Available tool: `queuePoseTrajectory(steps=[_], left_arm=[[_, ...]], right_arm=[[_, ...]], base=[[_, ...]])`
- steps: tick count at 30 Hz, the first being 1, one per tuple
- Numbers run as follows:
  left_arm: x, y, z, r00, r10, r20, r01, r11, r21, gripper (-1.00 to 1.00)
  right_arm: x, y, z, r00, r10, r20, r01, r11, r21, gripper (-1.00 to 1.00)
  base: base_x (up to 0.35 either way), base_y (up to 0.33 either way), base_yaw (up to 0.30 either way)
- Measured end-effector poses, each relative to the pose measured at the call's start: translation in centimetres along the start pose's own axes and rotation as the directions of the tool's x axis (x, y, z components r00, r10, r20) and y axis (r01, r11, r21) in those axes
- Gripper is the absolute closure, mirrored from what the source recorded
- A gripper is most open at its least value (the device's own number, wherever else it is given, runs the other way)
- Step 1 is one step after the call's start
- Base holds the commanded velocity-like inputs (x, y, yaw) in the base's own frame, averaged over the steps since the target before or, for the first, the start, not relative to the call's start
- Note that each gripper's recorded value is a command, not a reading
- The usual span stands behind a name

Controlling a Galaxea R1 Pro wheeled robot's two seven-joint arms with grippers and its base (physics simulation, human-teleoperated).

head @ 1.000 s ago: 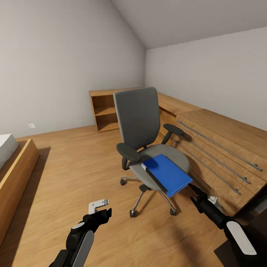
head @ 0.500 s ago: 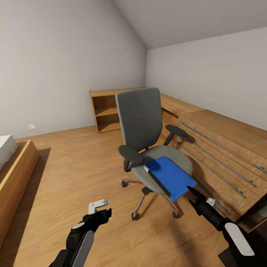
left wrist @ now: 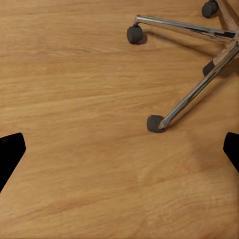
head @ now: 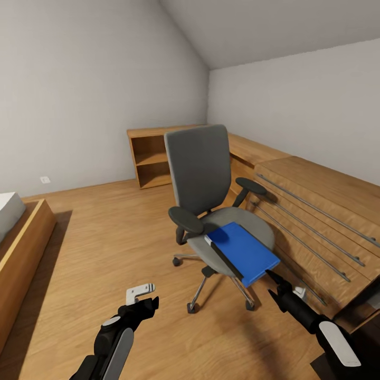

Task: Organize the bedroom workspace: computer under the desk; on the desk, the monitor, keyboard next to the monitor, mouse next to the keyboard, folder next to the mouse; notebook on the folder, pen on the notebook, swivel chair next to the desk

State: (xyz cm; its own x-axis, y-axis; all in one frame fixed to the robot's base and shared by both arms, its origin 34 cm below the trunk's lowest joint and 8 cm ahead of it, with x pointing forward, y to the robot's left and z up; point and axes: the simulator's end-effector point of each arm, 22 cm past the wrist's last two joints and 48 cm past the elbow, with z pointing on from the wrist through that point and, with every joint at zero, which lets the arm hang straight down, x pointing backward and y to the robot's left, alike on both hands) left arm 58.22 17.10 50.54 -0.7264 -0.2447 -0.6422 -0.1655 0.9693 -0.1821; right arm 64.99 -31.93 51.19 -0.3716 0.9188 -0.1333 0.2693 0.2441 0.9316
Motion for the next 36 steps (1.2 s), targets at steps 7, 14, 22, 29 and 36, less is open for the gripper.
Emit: queuePoseTrajectory(steps=[7, 14, 22, 29, 36], left_arm=[[-0.1, 0.0, 0.0, 1.000, -0.001, 0.001, 0.001, 1.000, 0.001, -1.00], [0.0, 0.0, 0.0, 1.000, -0.001, 0.001, 0.001, 1.000, 0.001, -1.00], [0.0, 0.0, 0.0, 1.000, -0.001, 0.000, 0.001, 1.000, 0.001, -1.00], [-0.9, -0.3, -0.7, 1.000, -0.001, 0.000, 0.001, 1.000, 0.001, -1.00], [-0.9, -0.3, -0.7, 1.000, -0.001, 0.000, 0.001, 1.000, 0.001, -1.00]], right_arm=[[0.1, -0.1, 0.0, 1.000, 0.001, 0.000, -0.001, 1.000, 0.002, -1.00], [0.1, -0.2, 0.0, 1.000, 0.000, -0.001, 0.000, 1.000, 0.004, -1.00], [0.1, -0.2, 0.0, 1.000, 0.000, 0.000, 0.000, 1.000, 0.004, -1.00], [-0.2, 0.9, -0.2, 1.000, 0.000, 0.000, 0.000, 1.000, 0.004, -1.00], [-0.2, 0.9, -0.2, 1.000, 0.000, 0.000, 0.000, 1.000, 0.004, -1.00]], base=[[0.046, 0.105, 0.000], [0.061, 0.100, 0.000], [0.005, 0.007, 0.000], [0.000, 0.000, 0.000], [0.000, 0.000, 0.000]])
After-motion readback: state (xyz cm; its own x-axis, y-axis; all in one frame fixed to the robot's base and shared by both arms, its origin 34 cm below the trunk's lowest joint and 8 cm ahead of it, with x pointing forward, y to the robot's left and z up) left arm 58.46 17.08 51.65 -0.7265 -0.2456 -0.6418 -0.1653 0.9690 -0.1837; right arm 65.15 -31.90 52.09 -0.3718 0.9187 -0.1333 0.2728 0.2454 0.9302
